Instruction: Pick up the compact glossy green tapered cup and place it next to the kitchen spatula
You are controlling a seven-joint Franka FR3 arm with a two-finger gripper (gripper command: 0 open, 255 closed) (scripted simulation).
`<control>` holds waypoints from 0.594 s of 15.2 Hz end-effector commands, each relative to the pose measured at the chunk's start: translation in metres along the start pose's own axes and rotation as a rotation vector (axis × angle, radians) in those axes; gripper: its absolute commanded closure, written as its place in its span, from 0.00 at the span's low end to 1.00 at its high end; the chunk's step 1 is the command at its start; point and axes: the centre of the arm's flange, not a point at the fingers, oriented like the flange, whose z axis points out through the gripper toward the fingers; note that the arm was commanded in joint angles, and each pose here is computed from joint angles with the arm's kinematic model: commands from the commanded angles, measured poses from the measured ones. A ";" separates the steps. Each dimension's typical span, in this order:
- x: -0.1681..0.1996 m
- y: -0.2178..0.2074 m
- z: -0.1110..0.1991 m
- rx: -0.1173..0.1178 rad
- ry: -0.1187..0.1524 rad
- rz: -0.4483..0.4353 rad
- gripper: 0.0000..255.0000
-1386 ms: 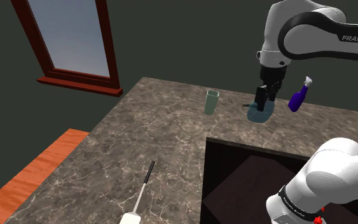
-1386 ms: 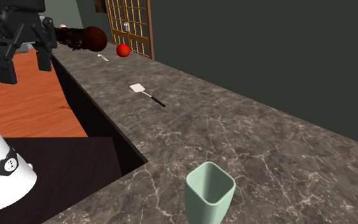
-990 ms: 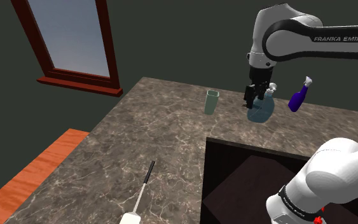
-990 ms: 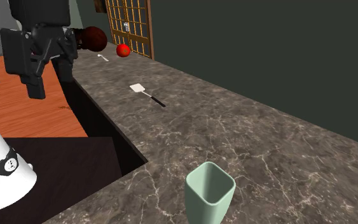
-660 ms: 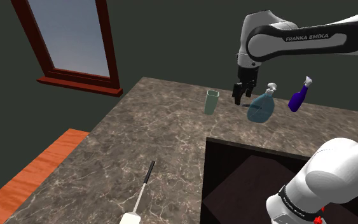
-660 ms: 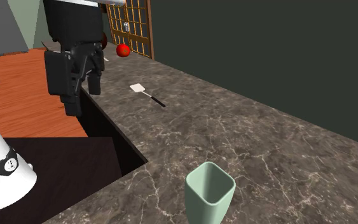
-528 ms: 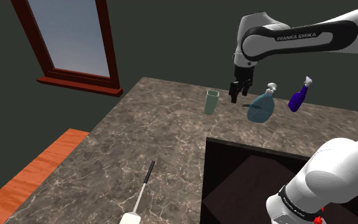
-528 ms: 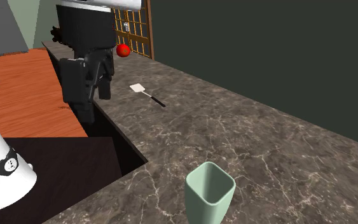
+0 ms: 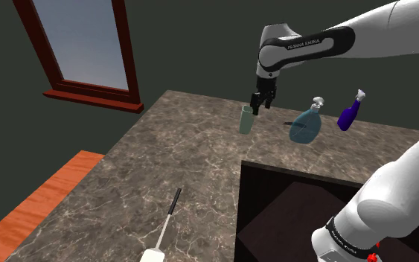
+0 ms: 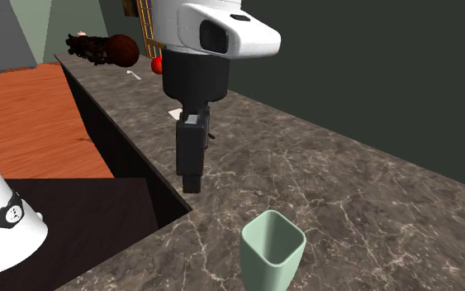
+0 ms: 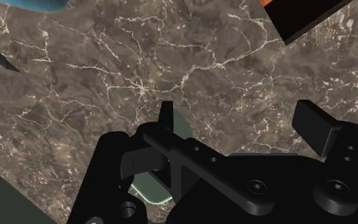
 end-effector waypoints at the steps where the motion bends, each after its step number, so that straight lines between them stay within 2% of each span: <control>1: 0.025 0.011 0.007 0.008 0.011 -0.003 0.00; 8: 0.106 0.036 0.027 0.036 0.043 -0.013 0.00; 9: 0.106 0.036 0.032 0.036 0.043 -0.013 0.00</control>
